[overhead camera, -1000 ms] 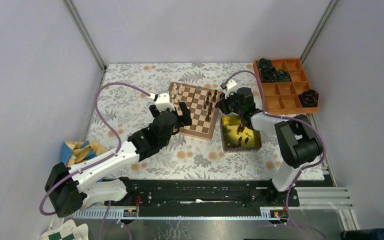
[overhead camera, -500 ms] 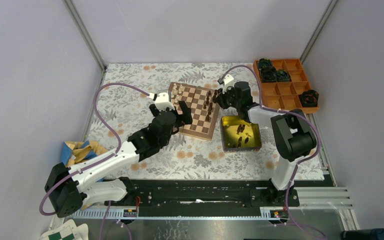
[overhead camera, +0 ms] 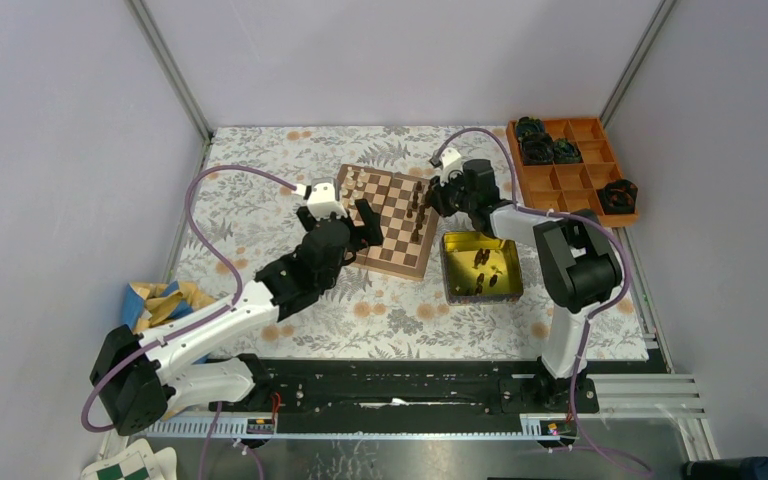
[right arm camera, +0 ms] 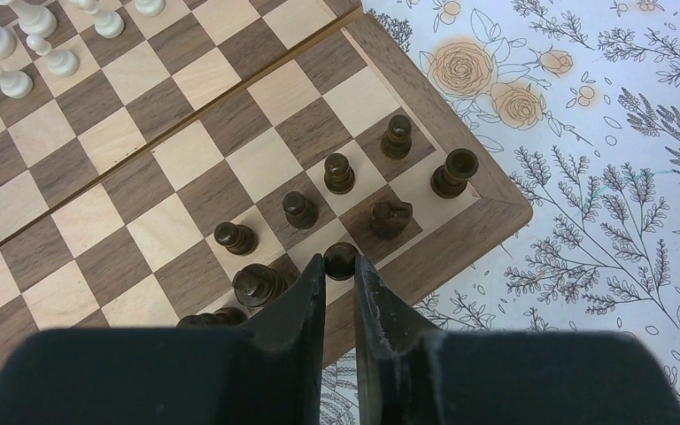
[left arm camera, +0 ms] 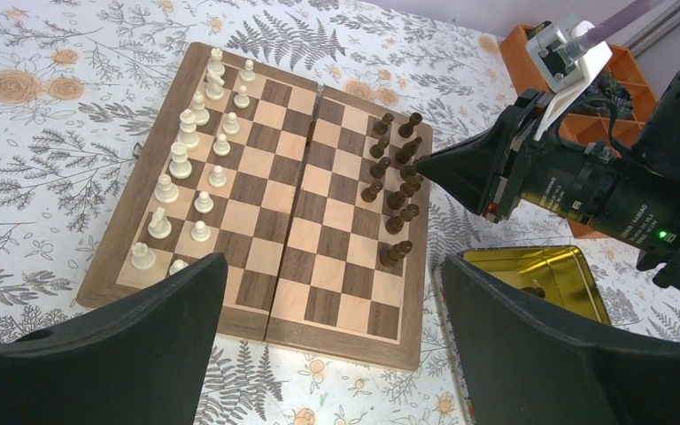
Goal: Set up the chess pieces on the board
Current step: Place the chess piece on the chessboard.
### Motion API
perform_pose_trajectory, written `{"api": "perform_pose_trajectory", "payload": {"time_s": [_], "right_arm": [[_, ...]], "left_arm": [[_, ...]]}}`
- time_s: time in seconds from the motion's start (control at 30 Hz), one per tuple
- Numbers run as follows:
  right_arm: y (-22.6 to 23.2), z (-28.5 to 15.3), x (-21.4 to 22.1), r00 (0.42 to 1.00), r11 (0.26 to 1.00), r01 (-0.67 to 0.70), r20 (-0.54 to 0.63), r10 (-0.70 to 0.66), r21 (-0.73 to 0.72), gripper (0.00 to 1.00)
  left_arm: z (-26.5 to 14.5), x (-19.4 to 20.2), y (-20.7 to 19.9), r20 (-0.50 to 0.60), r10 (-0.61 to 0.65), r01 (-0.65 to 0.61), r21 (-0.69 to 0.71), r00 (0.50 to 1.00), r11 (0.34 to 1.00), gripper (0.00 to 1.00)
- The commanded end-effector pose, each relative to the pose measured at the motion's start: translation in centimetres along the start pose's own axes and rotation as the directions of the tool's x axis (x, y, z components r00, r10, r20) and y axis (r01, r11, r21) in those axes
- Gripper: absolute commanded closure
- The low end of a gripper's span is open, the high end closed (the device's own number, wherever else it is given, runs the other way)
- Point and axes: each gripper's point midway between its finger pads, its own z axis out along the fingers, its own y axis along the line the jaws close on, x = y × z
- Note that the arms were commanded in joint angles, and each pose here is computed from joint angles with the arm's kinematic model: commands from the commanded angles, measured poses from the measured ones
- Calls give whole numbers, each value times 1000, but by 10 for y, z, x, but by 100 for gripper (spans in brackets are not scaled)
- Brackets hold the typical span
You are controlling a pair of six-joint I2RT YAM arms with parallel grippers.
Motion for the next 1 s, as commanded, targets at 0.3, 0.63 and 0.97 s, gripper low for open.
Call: {"api": "perform_pose_trajectory", "payload": {"time_s": [0.3,0.63,0.97], "right_arm": [[-4,10,-18,999,999,25,25,-24,-24,100],[-2,10,-14,1000,999,20,14,-19,-28,94],[0,9,-12,1000,999,29,0,-29,-24,84]], "left_arm": [[7,-5,0,36,-50,49,11,998,999,1],[7,-4,0,31,-55,55,16,998,998,1],[6,-4,-1,26,-62,61,25,998,998,1]]}}
